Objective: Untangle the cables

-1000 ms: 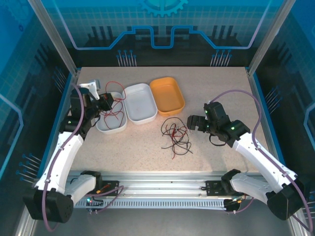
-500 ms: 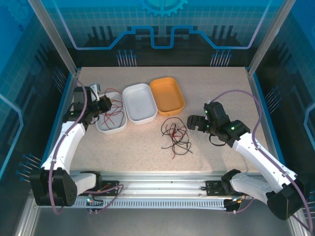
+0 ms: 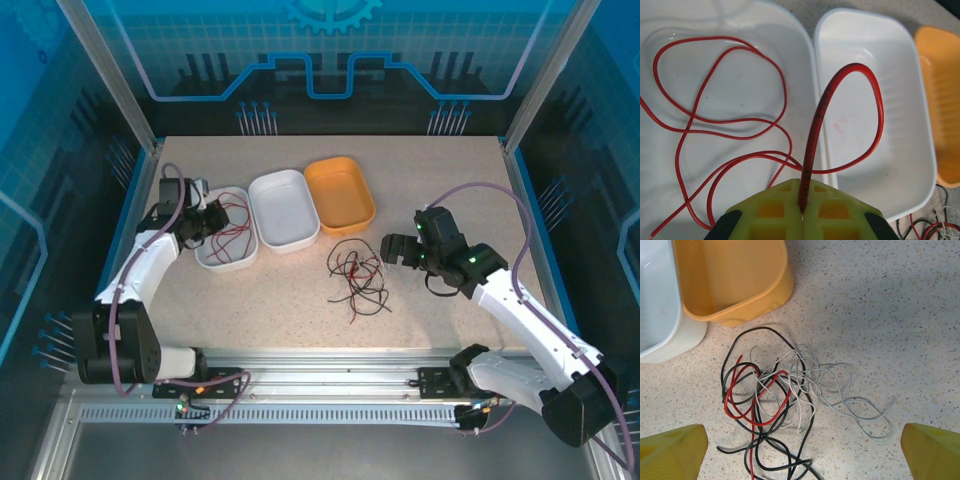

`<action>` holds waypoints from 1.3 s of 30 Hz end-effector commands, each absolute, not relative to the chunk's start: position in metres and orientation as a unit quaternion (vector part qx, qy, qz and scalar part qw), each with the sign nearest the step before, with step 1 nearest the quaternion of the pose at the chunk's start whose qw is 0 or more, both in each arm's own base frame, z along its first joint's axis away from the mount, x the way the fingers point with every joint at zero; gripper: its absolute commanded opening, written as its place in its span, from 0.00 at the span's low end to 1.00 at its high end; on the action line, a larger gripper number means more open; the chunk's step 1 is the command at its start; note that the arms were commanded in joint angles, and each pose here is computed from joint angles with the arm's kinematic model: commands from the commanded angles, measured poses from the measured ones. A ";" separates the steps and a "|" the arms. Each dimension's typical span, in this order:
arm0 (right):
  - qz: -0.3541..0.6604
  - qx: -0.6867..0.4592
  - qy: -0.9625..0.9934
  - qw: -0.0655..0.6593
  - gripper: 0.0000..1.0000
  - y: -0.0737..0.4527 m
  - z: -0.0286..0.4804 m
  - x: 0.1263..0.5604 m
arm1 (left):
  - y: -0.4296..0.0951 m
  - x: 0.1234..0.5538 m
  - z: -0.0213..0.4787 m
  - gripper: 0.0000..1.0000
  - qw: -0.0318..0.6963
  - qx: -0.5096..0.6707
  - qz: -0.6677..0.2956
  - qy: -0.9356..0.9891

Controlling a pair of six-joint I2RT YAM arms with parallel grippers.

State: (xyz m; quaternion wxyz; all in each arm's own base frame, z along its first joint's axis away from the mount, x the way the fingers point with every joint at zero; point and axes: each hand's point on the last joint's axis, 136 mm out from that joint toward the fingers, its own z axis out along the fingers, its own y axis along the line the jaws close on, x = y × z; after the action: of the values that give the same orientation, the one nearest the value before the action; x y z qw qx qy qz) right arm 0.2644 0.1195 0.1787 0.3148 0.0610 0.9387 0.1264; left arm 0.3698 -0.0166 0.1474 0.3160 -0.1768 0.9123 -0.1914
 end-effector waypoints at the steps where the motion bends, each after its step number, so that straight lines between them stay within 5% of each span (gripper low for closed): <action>1: 0.112 0.077 0.942 0.306 1.00 0.111 0.173 0.263 | -0.012 0.373 0.143 0.00 0.303 -0.175 -0.196 0.916; 12: 0.121 0.071 0.942 0.305 1.00 0.115 0.174 0.264 | 0.010 0.387 0.112 0.00 0.261 -0.191 -0.139 0.936; 28: 0.131 0.056 0.942 0.304 1.00 0.124 0.179 0.271 | 0.032 0.398 0.111 0.56 0.249 -0.202 -0.084 0.943; 39: 0.138 0.050 0.942 0.300 1.00 0.130 0.176 0.274 | 0.038 0.387 0.148 0.70 0.291 -0.202 -0.066 0.933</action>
State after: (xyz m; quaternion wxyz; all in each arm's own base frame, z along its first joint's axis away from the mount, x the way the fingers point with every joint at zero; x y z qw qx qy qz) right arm 0.2672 0.1277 0.1647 0.2886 0.0522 0.9473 0.1286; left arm 0.3889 0.0314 0.1274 0.2702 -0.1997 0.9389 -0.0741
